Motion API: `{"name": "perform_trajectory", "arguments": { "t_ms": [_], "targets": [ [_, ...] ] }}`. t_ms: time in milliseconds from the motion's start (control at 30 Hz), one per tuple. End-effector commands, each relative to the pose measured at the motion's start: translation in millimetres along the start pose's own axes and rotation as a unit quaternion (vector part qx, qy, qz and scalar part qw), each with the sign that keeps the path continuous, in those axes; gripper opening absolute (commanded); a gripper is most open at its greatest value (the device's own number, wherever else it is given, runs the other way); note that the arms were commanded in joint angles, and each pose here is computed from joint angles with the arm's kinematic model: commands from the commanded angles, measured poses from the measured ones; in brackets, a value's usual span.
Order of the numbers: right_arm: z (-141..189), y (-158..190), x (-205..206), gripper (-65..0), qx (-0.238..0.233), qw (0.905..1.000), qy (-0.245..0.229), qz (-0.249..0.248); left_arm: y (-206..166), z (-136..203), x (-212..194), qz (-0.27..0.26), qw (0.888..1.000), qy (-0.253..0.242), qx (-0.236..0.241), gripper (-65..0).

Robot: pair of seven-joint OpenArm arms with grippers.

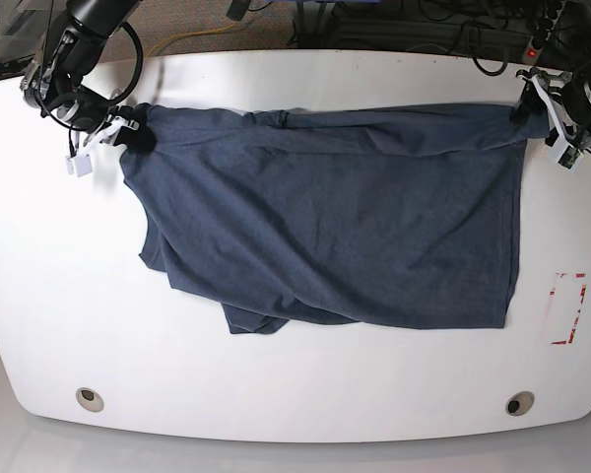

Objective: Fold the T-shirt properly
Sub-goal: 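Release the shirt with the left gripper and move it along the hem, then regrasp the shirt edge with the left gripper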

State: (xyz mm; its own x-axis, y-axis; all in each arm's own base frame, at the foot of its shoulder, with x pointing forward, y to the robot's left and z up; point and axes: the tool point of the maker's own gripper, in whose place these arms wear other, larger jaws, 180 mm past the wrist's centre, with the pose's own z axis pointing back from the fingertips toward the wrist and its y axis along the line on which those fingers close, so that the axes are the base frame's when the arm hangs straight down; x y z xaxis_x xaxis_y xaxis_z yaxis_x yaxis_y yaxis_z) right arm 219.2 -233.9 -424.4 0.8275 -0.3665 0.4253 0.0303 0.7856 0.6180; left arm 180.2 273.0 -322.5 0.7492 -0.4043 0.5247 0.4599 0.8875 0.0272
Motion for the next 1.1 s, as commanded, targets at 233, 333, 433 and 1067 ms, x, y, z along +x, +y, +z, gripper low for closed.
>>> {"name": "perform_trajectory", "arguments": {
  "t_ms": [233, 333, 433, 1067],
  "targets": [
    [6, 1, 14, -65.0, -0.001, 0.9998, -0.016, 0.016, -4, 9, 7, -0.048, 0.998, 0.012, -0.030, -25.3],
    [6, 1, 14, -65.0, -0.001, 0.9998, -0.016, 0.016, -21, 2, 6, -0.065, 0.995, 0.022, -0.066, -25.3],
    [6, 1, 14, -65.0, -0.001, 0.9998, -0.016, 0.016, -36, -3, 5, -0.067, 0.993, 0.021, -0.095, -25.3],
    [6, 0, 12, -65.0, -0.001, 0.9998, -0.014, 0.015, -55, -8, 12, -0.041, 0.991, -0.009, -0.128, -25.4]
  ]
}}
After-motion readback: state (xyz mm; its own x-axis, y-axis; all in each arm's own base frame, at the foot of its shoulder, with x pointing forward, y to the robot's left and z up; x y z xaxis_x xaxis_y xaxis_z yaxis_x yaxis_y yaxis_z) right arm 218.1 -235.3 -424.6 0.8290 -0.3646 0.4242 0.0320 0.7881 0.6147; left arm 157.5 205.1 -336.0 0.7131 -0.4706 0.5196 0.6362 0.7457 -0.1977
